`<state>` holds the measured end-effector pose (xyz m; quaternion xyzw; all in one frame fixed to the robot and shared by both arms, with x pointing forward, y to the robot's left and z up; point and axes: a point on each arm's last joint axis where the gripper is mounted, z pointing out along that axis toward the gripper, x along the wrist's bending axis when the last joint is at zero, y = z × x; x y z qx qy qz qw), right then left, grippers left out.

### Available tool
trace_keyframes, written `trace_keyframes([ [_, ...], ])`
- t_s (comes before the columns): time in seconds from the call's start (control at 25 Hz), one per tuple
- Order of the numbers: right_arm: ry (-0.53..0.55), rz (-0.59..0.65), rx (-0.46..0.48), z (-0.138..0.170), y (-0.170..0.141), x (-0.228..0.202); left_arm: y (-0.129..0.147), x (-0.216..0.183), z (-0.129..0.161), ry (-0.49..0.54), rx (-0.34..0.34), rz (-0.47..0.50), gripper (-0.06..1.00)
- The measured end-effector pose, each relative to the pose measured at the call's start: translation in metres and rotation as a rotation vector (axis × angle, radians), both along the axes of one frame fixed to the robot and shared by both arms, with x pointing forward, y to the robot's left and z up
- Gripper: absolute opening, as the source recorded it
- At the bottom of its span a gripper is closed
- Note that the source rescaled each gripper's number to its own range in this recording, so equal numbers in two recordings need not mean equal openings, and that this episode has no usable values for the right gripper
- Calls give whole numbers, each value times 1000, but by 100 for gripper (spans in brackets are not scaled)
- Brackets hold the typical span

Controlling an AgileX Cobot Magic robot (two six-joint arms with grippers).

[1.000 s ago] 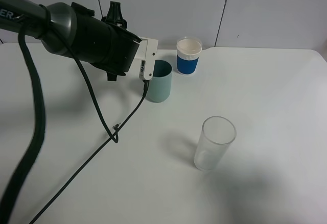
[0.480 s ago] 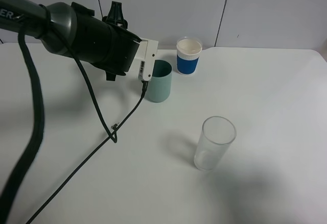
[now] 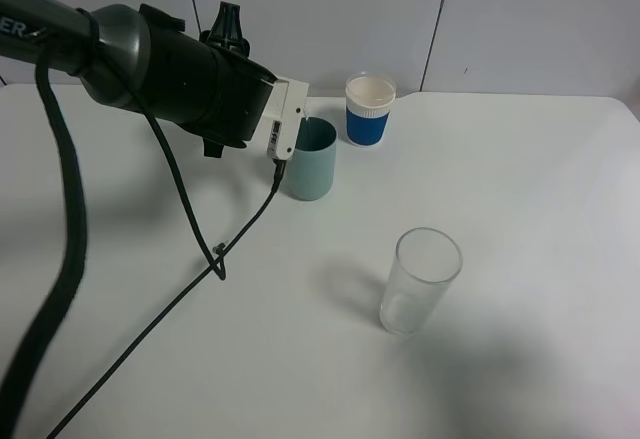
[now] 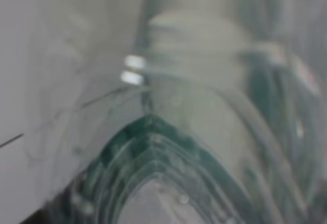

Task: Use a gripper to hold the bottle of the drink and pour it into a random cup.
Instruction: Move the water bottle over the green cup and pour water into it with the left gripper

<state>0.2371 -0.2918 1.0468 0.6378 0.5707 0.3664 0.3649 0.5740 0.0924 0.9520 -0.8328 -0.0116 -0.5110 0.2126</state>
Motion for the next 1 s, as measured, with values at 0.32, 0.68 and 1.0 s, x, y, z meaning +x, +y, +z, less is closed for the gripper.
trace_keyframes([
  [0.32,0,0,0,0,0,0,0,0,1,-3,12,-4,0],
  [0.68,0,0,0,0,0,0,0,1,2,-5,35,-21,0],
  [1.0,0,0,0,0,0,0,0,1,2,-4,36,-21,0],
])
